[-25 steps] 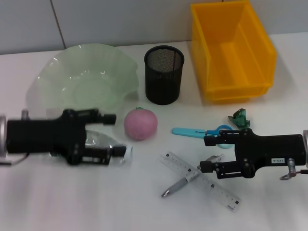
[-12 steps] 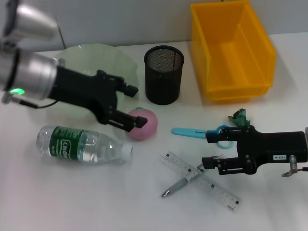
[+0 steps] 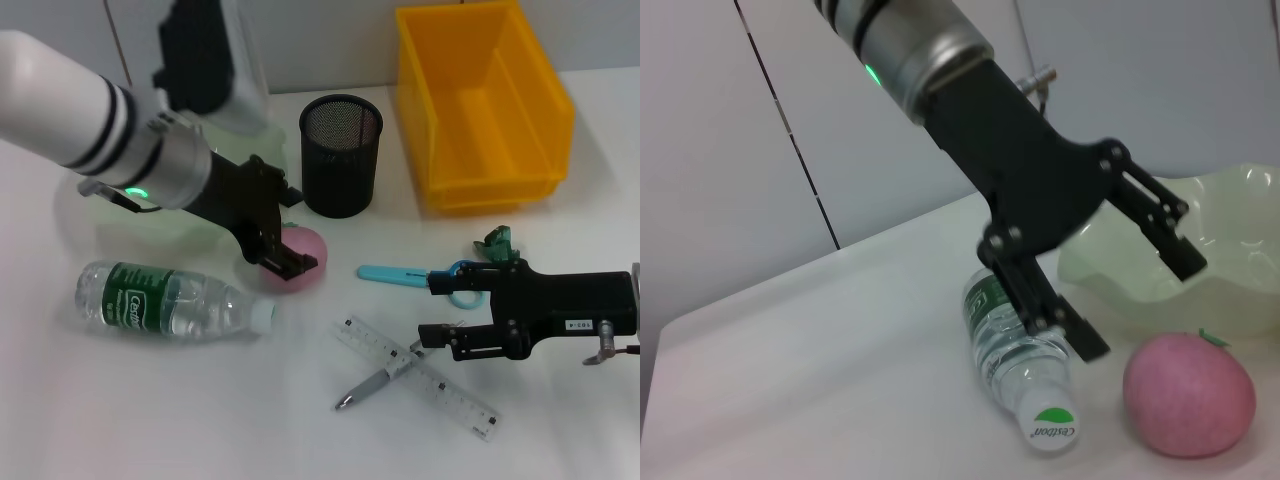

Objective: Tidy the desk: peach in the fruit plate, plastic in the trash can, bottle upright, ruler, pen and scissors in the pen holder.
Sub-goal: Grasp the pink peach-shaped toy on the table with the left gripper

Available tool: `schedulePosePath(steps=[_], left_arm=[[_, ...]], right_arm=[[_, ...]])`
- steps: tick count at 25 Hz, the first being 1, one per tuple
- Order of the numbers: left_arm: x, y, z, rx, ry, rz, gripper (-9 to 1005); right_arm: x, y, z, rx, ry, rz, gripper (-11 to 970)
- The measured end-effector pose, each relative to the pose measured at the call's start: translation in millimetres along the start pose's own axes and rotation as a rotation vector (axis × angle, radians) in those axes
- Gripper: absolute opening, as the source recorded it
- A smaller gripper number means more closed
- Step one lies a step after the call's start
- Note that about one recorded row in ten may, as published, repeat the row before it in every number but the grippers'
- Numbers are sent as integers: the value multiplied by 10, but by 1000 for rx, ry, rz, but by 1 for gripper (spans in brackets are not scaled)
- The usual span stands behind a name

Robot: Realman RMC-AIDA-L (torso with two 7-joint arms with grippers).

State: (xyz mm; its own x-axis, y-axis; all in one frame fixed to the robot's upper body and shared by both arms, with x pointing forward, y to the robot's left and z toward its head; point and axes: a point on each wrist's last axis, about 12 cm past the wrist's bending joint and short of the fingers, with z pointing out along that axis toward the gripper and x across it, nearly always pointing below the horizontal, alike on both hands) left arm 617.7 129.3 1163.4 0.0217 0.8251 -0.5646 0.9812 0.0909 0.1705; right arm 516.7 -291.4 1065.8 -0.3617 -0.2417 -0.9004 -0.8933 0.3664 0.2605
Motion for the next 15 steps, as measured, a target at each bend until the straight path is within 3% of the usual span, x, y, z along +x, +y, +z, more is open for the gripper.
schedulePosePath(steps=[15], left_arm=[[124, -48, 341, -59, 91, 4, 735]], right_arm=[[-21, 0, 33, -8, -1, -2, 725]])
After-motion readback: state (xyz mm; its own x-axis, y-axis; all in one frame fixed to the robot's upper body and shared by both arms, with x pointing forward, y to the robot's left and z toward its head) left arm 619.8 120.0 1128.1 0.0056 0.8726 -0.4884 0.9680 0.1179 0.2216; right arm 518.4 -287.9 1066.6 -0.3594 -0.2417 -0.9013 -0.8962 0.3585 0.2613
